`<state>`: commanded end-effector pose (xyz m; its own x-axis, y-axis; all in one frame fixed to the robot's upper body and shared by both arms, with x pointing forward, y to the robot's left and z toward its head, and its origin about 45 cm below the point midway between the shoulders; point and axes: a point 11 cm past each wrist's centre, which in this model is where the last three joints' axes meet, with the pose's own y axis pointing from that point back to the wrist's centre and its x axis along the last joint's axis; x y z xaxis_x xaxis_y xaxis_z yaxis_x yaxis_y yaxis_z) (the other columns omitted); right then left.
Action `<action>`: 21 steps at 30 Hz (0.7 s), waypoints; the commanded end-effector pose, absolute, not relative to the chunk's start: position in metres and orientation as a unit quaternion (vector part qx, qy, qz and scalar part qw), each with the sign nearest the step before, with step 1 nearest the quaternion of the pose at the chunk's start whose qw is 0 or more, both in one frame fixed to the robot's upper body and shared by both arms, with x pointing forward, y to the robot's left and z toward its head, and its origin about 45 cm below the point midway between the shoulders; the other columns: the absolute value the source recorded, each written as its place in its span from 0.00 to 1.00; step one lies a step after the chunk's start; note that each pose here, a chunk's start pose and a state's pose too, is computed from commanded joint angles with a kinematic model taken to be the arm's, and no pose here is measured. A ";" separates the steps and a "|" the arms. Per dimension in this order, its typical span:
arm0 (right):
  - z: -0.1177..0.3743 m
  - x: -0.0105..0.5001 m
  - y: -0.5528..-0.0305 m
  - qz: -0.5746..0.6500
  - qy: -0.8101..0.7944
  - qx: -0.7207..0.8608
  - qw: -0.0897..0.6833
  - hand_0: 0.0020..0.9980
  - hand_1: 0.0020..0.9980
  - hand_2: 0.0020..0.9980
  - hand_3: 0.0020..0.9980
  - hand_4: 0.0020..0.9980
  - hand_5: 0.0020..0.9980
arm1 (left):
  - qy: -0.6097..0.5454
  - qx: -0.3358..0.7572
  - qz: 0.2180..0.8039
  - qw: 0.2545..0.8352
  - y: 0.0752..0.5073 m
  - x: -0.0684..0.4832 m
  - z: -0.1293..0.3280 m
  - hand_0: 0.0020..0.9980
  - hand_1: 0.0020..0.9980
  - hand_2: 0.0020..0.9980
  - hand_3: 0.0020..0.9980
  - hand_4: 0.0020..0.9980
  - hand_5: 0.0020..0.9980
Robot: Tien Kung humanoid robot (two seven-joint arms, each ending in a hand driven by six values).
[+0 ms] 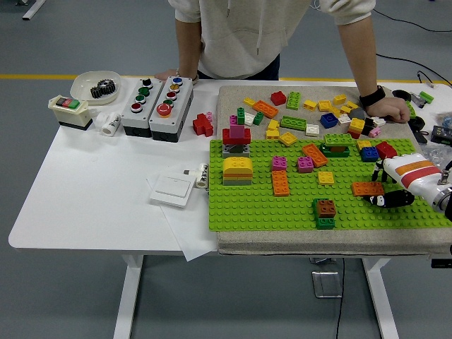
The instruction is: Pick up the brick,pile it on top of brick,press brick,pick up the brick,pile it on top of brick,press brick
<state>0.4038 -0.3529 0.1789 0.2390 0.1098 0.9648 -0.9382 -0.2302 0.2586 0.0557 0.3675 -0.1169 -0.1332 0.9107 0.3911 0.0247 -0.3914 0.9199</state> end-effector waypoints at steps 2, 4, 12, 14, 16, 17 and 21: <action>0.179 0.404 -0.353 0.509 -0.347 0.596 0.514 0.23 0.40 0.48 0.52 0.84 0.54 | 0.422 0.554 0.623 0.356 0.367 0.056 -0.117 0.77 0.75 0.75 0.59 0.66 0.67; 0.179 0.405 -0.353 0.509 -0.347 0.597 0.515 0.23 0.40 0.48 0.52 0.83 0.54 | 0.422 0.554 0.624 0.356 0.367 0.056 -0.117 0.77 0.75 0.75 0.59 0.66 0.67; 0.174 0.403 -0.355 0.508 -0.339 0.597 0.520 0.23 0.39 0.48 0.52 0.82 0.53 | 0.422 0.553 0.624 0.355 0.367 0.056 -0.117 0.77 0.75 0.75 0.59 0.66 0.67; 0.173 0.403 -0.355 0.510 -0.336 0.597 0.520 0.23 0.39 0.48 0.52 0.82 0.53 | 0.422 0.554 0.624 0.356 0.367 0.056 -0.117 0.77 0.75 0.75 0.59 0.66 0.67; 0.173 0.403 -0.354 0.511 -0.335 0.597 0.520 0.22 0.40 0.48 0.52 0.82 0.53 | 0.422 0.554 0.624 0.356 0.367 0.056 -0.117 0.77 0.75 0.75 0.59 0.66 0.67; 0.173 0.403 -0.353 0.513 -0.334 0.597 0.519 0.22 0.40 0.48 0.52 0.82 0.53 | 0.422 0.553 0.624 0.356 0.367 0.057 -0.117 0.77 0.75 0.75 0.59 0.66 0.67; 0.173 0.404 -0.352 0.517 -0.332 0.595 0.517 0.22 0.40 0.48 0.52 0.82 0.53 | 0.422 0.554 0.623 0.356 0.367 0.057 -0.117 0.77 0.75 0.75 0.59 0.66 0.67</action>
